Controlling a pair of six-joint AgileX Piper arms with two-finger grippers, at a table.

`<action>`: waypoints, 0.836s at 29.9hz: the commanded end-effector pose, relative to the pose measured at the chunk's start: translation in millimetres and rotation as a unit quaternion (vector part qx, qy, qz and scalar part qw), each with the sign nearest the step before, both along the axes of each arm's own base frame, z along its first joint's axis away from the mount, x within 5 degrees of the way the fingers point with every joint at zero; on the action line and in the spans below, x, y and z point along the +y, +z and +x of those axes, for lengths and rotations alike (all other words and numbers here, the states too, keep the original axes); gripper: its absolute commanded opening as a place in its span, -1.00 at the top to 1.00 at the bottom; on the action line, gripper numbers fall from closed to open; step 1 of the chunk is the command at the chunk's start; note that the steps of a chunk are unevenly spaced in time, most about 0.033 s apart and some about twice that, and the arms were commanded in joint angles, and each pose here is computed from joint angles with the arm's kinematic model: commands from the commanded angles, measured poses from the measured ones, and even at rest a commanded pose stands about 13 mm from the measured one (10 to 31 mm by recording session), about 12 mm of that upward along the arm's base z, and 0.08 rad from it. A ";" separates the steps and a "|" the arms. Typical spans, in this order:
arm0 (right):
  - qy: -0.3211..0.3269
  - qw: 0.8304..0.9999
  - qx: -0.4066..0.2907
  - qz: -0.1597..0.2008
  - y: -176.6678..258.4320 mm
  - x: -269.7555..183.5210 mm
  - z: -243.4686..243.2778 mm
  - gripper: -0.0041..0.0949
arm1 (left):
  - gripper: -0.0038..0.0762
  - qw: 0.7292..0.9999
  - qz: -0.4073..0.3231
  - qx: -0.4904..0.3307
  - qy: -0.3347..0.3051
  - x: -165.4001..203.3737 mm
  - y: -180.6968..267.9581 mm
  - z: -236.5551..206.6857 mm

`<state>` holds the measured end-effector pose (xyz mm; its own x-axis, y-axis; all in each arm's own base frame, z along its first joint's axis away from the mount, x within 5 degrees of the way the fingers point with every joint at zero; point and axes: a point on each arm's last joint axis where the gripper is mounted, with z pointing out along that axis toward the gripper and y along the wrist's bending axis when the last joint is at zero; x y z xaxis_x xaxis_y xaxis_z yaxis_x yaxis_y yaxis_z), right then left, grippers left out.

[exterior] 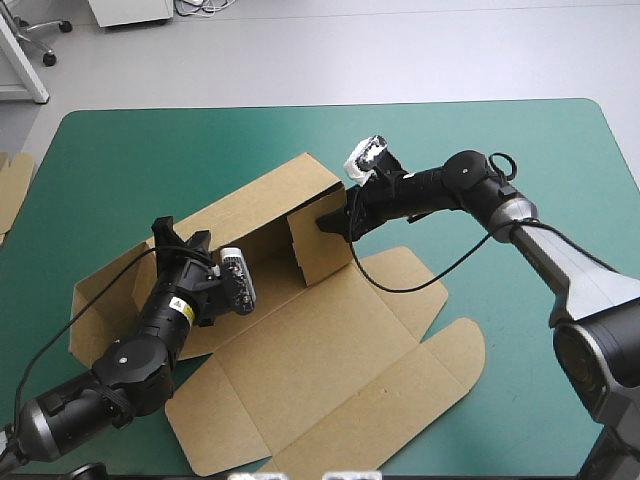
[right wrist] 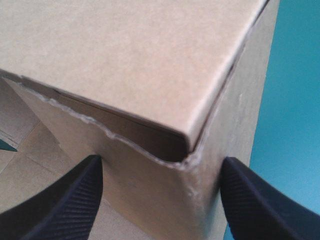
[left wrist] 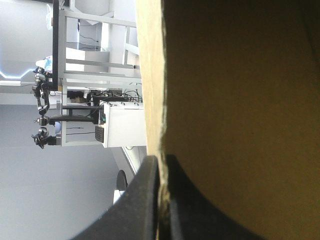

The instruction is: Fold the box

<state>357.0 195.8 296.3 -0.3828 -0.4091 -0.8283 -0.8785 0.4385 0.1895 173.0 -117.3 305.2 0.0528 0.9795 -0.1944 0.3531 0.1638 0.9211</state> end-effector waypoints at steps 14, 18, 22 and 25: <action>-0.012 0.998 -0.060 0.013 11.2 30.7 -3.6 -0.16 | 0.94 0.999 -0.018 -0.030 -0.006 -0.4 13.7 -0.7; -0.029 0.996 -0.083 0.018 13.6 30.0 0.8 -0.16 | 0.94 0.999 -0.022 -0.030 -0.005 -0.5 13.7 -0.8; -0.064 0.993 -0.100 0.022 15.9 27.6 7.1 -0.16 | 0.94 0.999 -0.031 -0.029 0.000 0.0 13.7 -0.7; -0.073 0.991 -0.104 0.027 17.1 27.3 8.7 -0.15 | 0.94 0.999 -0.031 -0.028 0.001 -0.2 13.4 -0.4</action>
